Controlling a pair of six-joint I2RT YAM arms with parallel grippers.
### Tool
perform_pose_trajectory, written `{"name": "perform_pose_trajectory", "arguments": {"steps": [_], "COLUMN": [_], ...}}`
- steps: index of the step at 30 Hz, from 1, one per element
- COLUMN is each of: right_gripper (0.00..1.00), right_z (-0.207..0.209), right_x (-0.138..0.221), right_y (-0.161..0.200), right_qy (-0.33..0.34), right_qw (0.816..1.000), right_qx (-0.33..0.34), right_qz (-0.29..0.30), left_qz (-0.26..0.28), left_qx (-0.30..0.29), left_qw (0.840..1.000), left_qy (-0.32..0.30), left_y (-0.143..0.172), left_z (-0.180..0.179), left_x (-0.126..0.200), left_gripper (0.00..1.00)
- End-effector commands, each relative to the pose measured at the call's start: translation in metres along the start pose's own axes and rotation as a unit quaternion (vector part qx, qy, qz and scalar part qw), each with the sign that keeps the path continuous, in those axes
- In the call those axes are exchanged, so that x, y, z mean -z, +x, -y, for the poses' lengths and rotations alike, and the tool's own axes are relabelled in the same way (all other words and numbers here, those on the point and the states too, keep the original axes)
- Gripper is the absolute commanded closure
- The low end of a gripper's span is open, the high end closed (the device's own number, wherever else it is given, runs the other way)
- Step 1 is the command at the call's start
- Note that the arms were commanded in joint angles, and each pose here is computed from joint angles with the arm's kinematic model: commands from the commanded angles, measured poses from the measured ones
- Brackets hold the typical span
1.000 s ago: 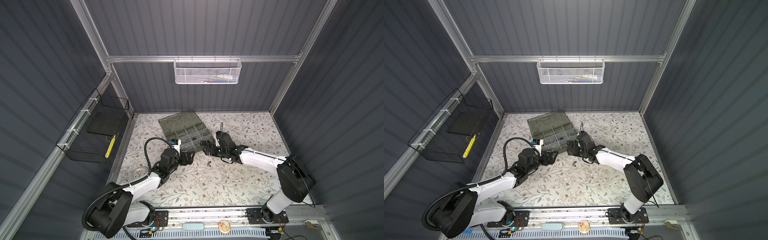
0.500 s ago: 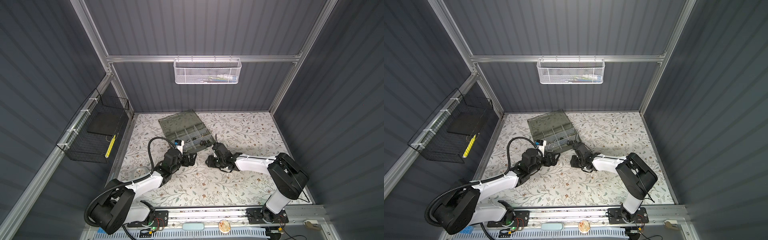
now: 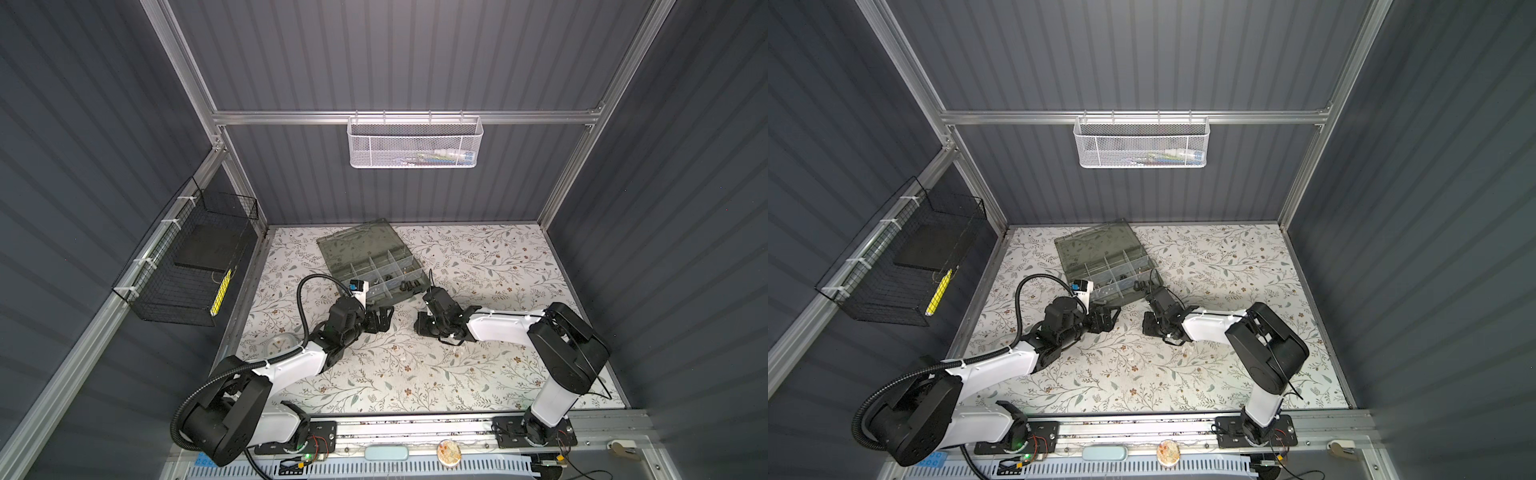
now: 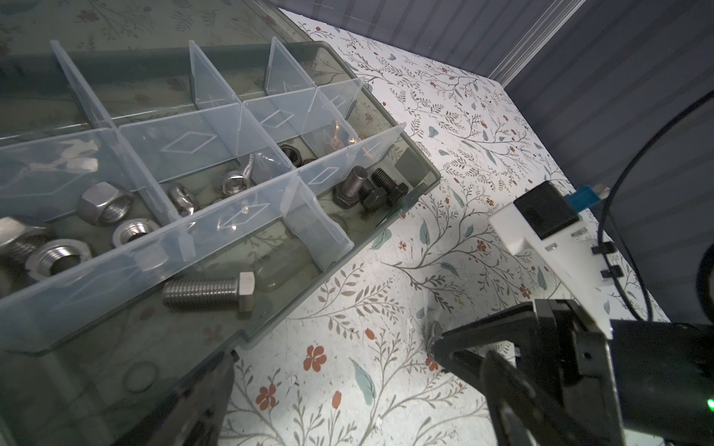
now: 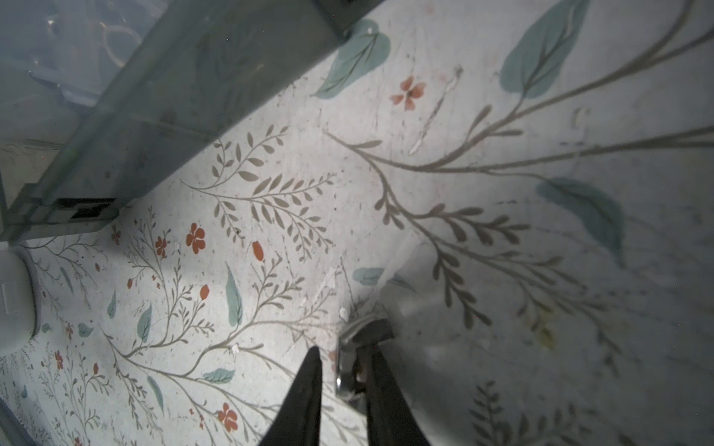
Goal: Sort the screws and nuts into containers
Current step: Pick up the nut from the center of the table.
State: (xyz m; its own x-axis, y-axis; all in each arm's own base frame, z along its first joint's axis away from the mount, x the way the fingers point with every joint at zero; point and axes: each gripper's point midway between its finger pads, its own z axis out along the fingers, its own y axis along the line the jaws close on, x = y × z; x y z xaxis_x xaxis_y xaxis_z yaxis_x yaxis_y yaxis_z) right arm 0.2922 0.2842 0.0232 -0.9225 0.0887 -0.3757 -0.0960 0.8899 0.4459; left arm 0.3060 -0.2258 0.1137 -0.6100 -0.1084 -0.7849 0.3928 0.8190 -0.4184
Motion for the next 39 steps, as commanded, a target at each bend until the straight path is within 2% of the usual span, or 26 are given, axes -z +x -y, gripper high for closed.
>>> {"name": "perform_pose_trajectory", "arguments": {"steps": [1, 15, 21, 28, 34, 39], "right_gripper": [0.8, 0.94, 1.0, 1.0, 1.0, 1.0], "right_z": [0.002, 0.001, 0.004, 0.019, 0.027, 0.024], "right_x": [-0.004, -0.003, 0.005, 0.021, 0.034, 0.039], "right_y": [0.0, -0.003, -0.012, -0.029, -0.042, -0.047], "right_qy": [0.006, 0.006, -0.014, -0.049, -0.112, -0.14], "right_qw": [1.0, 1.0, 1.0, 0.996, 0.985, 0.98], "right_qx": [0.002, 0.001, -0.02, -0.066, -0.128, -0.139], "right_qz": [0.002, 0.004, 0.011, 0.026, 0.041, 0.039], "left_qz": [0.006, 0.008, 0.004, 0.004, 0.003, 0.004], "left_qx": [-0.013, -0.011, -0.01, -0.011, -0.013, -0.014], "left_qw": [1.0, 1.0, 1.0, 1.0, 1.0, 1.0], "left_qy": [0.003, 0.004, 0.005, 0.002, -0.006, -0.014], "left_y": [-0.008, -0.01, -0.008, -0.007, -0.007, -0.008], "left_z": [0.006, 0.007, 0.006, 0.005, 0.003, 0.0], "left_x": [-0.002, -0.002, -0.004, -0.004, -0.004, -0.002], "left_gripper": [0.0, 0.0, 0.0, 0.0, 0.0, 0.0]}}
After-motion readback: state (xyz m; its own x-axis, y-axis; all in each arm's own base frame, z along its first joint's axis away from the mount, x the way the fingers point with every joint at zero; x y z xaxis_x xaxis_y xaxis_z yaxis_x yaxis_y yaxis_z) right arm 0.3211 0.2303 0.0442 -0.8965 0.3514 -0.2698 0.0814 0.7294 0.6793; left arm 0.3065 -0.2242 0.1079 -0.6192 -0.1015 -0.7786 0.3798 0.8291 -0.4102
